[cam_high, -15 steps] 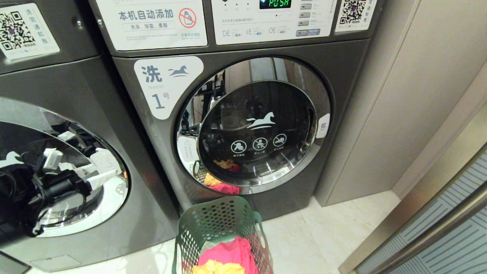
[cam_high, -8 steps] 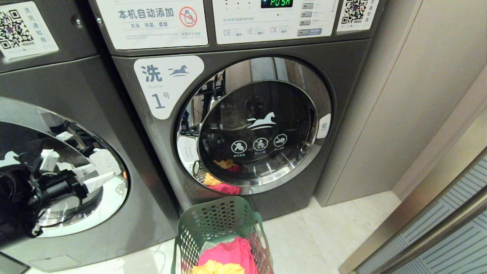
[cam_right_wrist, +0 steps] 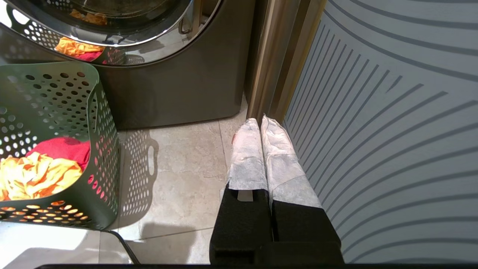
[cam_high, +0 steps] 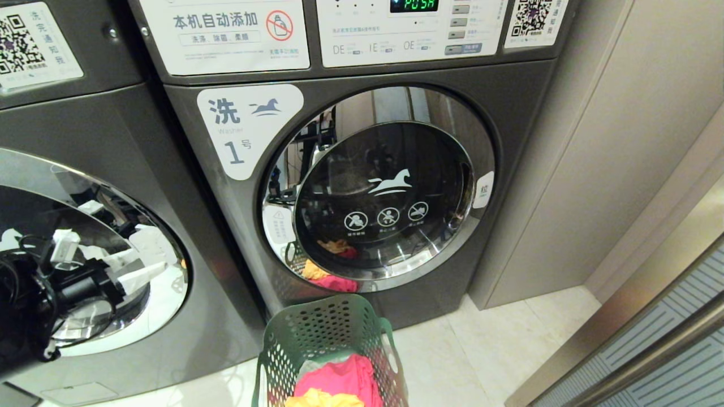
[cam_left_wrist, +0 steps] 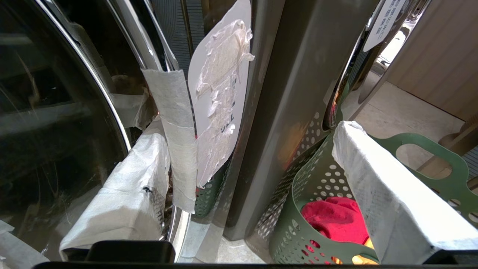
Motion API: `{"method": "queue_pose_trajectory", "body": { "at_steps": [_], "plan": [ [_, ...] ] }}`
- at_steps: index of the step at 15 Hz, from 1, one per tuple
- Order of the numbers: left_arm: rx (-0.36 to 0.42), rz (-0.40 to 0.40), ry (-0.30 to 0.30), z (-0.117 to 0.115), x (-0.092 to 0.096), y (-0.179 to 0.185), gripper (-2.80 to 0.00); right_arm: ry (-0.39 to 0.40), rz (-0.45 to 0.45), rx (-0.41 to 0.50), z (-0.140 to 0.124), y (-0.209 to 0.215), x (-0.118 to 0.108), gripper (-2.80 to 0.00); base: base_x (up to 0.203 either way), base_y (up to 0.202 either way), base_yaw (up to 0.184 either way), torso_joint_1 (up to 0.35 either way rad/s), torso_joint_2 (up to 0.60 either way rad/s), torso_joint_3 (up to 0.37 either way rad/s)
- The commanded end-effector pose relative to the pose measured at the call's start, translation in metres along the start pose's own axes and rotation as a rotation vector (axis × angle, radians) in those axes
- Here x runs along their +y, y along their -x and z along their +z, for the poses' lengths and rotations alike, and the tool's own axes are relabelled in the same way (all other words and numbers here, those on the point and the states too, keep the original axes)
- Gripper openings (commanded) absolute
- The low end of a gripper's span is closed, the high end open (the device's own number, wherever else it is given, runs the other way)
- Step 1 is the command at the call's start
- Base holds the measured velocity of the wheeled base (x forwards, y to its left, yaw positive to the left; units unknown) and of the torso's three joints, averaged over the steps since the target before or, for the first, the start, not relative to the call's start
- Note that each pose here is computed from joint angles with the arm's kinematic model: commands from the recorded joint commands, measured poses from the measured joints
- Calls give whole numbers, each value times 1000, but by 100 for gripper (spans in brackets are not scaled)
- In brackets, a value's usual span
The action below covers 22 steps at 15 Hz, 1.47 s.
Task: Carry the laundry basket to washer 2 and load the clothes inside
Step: Open the lid of the washing machine
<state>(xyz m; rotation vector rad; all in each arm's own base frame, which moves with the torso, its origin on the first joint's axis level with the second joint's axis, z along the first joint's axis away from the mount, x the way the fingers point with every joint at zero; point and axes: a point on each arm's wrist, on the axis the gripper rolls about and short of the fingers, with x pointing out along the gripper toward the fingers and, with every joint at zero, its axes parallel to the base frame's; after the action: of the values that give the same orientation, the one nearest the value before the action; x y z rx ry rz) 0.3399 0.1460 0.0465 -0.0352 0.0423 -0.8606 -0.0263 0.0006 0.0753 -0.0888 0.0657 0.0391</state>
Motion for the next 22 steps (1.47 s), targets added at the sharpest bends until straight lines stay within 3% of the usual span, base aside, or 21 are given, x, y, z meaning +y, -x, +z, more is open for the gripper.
{"method": "queue_pose_trajectory", "body": {
  "at_steps": [1, 16, 22],
  "plan": [
    [0, -51, 11, -2, -9, 0, 0, 1, 2, 1, 0, 0, 0, -280, 0, 0, 0, 0, 0, 0],
    [-4, -128, 42, -13, -33, 27, 0, 1, 2, 2, 0, 0, 0, -280, 0, 0, 0, 0, 0, 0],
    [-10, 25, 21, -1, -28, 61, 0, 1, 1, 2, 0, 0, 0, -280, 0, 0, 0, 0, 0, 0]
  ]
}}
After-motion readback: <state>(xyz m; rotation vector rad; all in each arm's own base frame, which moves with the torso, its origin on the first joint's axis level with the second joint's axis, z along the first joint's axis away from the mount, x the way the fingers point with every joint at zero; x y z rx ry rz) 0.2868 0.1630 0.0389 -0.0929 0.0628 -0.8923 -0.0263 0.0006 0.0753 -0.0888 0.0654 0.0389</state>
